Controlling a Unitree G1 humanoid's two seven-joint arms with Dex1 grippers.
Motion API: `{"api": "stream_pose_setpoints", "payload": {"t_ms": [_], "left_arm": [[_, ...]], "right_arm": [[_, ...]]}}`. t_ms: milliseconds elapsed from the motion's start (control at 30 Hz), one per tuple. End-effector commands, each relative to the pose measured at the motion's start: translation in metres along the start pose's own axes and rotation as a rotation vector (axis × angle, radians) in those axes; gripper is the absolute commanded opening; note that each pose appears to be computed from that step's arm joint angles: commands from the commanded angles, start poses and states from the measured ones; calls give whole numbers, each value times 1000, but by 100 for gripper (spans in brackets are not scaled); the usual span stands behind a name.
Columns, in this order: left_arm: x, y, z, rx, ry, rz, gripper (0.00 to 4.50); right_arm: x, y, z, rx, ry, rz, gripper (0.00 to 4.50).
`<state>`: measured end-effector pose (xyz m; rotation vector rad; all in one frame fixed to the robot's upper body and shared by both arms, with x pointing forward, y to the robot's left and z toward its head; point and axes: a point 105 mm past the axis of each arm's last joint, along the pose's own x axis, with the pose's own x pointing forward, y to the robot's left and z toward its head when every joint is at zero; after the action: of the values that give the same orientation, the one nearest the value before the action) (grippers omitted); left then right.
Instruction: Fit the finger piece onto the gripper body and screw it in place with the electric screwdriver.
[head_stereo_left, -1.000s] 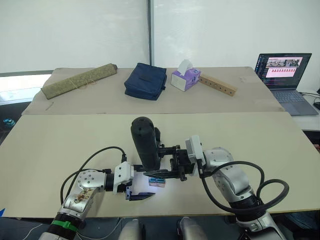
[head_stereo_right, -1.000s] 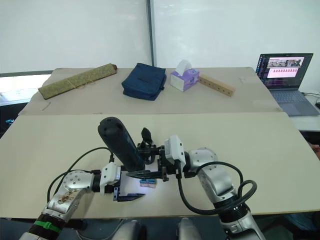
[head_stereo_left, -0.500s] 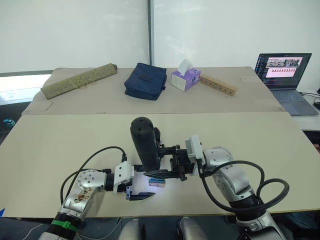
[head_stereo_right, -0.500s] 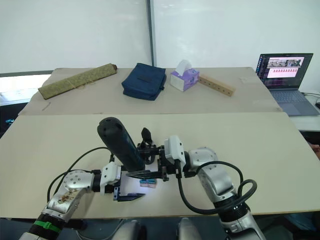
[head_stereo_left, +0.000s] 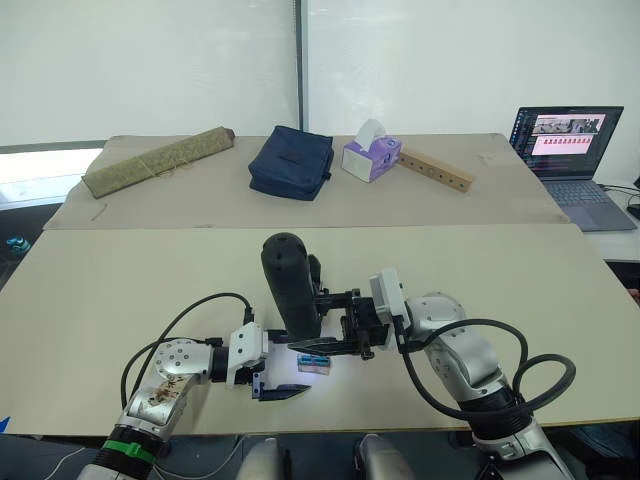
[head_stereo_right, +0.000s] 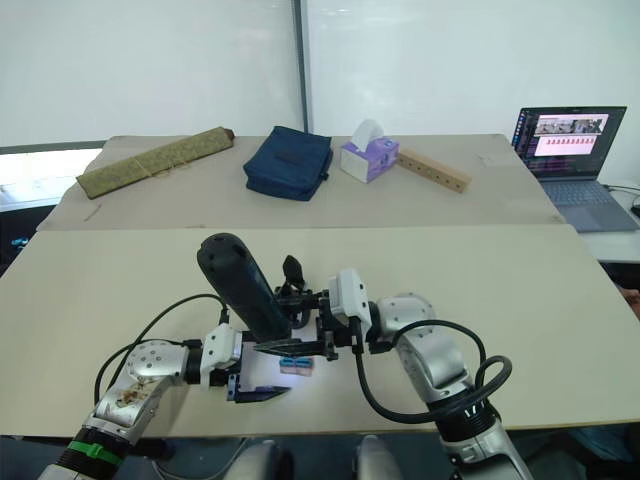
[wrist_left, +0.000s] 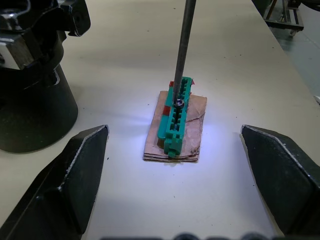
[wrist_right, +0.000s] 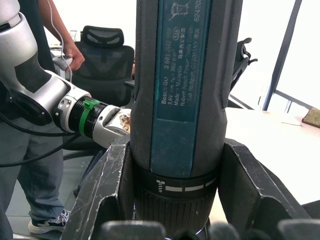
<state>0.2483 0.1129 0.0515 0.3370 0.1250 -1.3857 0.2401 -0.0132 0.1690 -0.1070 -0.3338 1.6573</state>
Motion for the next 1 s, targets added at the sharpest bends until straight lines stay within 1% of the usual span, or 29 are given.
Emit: {"api": "stream_pose_setpoints", "payload": {"t_ms": [33, 1000], "left_arm": [[5, -8, -15, -52, 45, -16, 448], [4, -8, -17, -60, 47, -14, 448]], "right_arm": [[1, -1, 18, -48, -58, 14, 190], [0, -1, 21, -34, -72, 20, 190]]}}
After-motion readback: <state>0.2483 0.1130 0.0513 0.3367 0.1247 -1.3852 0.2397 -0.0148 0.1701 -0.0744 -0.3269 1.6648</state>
